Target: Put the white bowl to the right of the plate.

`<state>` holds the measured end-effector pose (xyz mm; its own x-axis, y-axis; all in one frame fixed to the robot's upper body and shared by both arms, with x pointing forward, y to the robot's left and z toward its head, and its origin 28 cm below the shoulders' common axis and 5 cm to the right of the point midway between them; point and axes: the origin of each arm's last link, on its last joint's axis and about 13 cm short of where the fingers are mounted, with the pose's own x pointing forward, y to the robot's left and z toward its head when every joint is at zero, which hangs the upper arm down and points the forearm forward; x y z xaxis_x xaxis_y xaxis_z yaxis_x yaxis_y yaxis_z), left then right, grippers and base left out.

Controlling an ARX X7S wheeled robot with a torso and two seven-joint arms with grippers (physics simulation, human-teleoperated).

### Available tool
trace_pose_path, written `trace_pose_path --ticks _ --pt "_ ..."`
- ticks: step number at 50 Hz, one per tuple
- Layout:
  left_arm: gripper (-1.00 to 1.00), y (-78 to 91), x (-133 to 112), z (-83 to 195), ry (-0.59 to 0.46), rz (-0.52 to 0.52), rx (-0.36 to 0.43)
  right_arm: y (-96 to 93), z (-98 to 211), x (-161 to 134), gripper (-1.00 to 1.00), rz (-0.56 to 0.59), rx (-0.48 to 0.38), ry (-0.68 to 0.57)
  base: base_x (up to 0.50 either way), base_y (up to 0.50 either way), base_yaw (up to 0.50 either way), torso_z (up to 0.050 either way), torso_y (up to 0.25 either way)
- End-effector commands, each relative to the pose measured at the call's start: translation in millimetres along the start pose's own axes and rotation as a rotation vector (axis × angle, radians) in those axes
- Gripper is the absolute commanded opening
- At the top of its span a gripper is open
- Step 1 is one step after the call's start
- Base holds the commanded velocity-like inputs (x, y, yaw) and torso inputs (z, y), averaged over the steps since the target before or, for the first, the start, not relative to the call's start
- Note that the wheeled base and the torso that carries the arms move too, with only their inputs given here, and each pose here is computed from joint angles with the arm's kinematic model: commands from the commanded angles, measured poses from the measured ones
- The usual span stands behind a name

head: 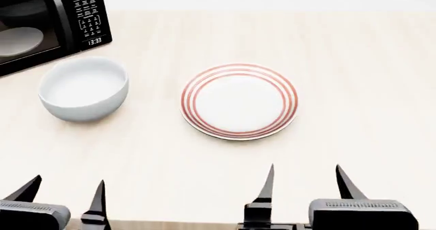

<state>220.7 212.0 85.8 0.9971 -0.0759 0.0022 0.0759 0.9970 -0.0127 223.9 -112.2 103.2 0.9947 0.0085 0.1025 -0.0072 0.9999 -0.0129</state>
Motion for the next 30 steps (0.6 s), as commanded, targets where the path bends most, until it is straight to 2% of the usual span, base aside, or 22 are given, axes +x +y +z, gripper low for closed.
trace_pose_path --ticks 1,8,9,24,30 --pt "1.0 3.7 -10.2 60.1 -0.066 -0.045 0.046 -10.0 75.0 -3.5 1.0 0.001 -0.009 -0.135 0.0 0.0 0.0 0.0 0.0" --pt "1.0 3.9 -11.2 70.1 -0.092 -0.048 0.068 -12.7 72.5 10.0 1.0 0.012 0.029 -0.09 0.0 0.0 0.0 0.0 0.0" --pt "1.0 4.2 -11.0 69.0 -0.09 -0.047 0.066 -12.9 70.9 11.0 1.0 0.023 0.069 -0.072 0.09 0.17 0.0 0.0 0.0" --pt "1.0 4.4 -10.4 72.1 -0.101 -0.042 0.069 -13.8 71.6 13.4 1.0 0.031 0.073 -0.083 0.33 0.42 0.0 0.0 0.0" --pt "1.0 4.3 -11.2 72.7 -0.105 -0.042 0.073 -12.7 69.5 13.7 1.0 0.031 0.063 -0.087 0.36 0.01 0.0 0.0 0.0"
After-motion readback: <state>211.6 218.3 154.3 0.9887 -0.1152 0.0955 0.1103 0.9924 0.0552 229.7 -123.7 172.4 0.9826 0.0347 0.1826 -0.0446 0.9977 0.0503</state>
